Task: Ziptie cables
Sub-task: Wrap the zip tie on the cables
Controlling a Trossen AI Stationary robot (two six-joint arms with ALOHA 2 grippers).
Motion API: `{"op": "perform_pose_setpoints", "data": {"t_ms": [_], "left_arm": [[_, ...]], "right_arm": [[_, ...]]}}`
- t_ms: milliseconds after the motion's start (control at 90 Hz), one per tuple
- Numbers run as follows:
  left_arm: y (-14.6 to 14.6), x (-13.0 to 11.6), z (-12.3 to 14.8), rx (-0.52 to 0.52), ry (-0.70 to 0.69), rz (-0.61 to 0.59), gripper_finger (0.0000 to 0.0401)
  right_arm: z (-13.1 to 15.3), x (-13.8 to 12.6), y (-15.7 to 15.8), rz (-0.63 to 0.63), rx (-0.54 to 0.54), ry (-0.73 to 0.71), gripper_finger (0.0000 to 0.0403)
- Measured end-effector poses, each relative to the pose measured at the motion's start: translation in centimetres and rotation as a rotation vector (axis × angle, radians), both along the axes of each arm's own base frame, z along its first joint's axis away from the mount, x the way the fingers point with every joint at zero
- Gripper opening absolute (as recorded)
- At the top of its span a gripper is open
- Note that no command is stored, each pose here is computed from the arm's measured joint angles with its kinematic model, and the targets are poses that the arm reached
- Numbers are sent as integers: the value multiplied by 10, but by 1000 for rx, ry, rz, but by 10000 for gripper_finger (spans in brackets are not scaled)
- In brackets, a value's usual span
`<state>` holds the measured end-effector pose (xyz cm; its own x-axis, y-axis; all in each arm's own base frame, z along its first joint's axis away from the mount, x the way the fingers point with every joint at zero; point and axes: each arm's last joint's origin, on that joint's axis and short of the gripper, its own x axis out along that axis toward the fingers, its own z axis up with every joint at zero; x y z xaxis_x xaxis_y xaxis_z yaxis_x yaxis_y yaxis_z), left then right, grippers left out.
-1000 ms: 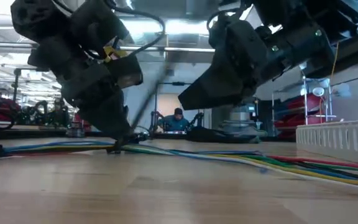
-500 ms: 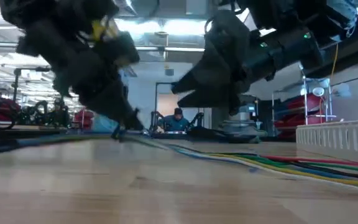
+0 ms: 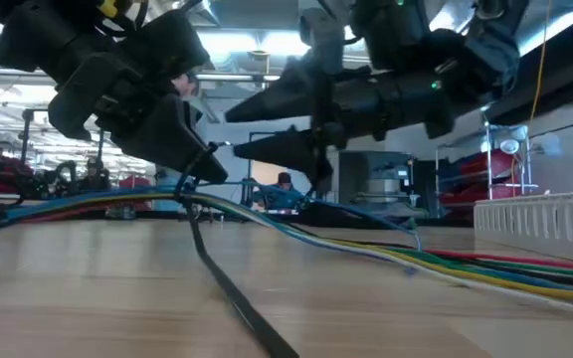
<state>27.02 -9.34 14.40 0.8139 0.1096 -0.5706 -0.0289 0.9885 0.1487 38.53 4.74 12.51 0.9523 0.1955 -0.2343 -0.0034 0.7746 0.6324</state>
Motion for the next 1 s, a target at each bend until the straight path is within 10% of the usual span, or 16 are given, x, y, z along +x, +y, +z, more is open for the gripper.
{"op": "perform_pose_setpoints", "data": {"t_ms": [278, 567, 1000], "left_arm": [[0, 0, 0, 2, 4, 0, 0], [0, -1, 0, 2, 8, -1, 0], [2, -8, -9, -114, 33, 49, 0]], "right_arm": [[3, 15, 3, 57, -51, -41, 161], [2, 14, 5, 140, -148, -61, 29], [12, 5, 44, -1, -772, -97, 0]]}}
